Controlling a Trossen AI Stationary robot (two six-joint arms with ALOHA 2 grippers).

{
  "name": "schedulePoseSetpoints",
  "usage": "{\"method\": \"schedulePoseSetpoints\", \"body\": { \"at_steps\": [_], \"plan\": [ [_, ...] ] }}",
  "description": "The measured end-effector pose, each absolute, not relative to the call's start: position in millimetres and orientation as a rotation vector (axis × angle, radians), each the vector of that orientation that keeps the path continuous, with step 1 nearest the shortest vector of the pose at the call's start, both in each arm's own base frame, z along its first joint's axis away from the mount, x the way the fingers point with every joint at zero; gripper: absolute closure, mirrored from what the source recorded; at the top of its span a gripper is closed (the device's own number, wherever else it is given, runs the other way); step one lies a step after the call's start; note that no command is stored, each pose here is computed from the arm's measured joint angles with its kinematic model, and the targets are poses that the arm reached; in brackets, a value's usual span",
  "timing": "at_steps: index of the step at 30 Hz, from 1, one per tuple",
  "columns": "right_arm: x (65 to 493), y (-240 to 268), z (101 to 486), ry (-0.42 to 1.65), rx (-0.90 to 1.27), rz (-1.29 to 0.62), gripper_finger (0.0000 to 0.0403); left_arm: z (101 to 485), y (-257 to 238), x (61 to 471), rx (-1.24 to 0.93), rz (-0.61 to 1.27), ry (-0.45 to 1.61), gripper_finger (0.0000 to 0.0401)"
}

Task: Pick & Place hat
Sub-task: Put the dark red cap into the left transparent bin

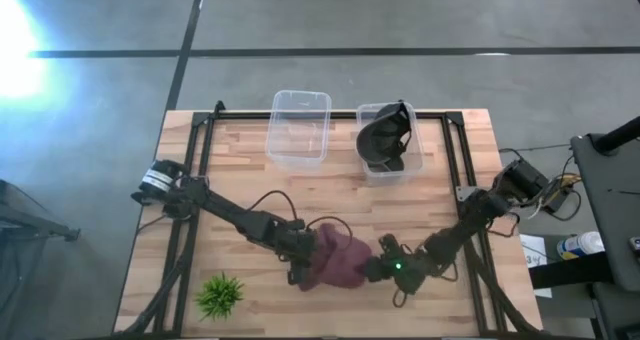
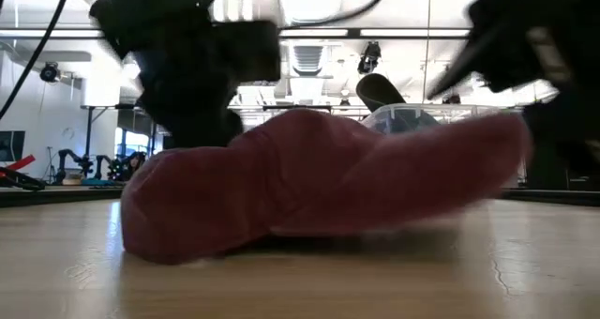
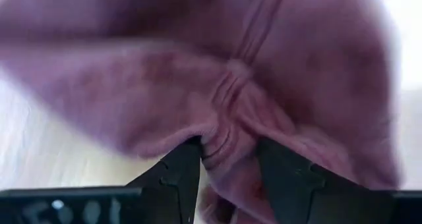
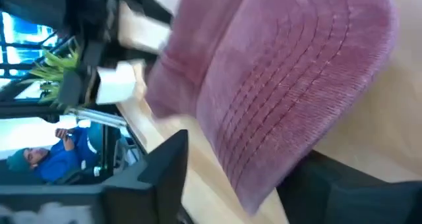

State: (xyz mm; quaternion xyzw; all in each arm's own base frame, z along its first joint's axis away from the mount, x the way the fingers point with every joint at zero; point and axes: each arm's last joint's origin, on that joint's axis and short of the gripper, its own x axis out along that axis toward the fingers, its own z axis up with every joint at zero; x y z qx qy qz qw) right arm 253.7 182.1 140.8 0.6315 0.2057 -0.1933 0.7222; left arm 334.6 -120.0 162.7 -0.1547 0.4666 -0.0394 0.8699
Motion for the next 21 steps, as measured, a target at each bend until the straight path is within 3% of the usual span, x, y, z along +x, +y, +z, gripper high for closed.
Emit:
{"method": "schedulePoseSetpoints", "body": {
  "at_steps": [9,17,21],
  "plan": [
    [275,132,189,0.378,1.244,-0.303,0.0380,241,-119,344,-0.201,0.090,0.798,0.0254],
    [266,85,267,0.145,1.118,-0.199,0.0388,374,-110,295,-0.141,0.302,0.548,0.0254],
    [268,52,307,0.048,0.967,-0.302,0.0389,429,-108,251,-0.072,0.506,0.325,0.0254]
  ]
}}
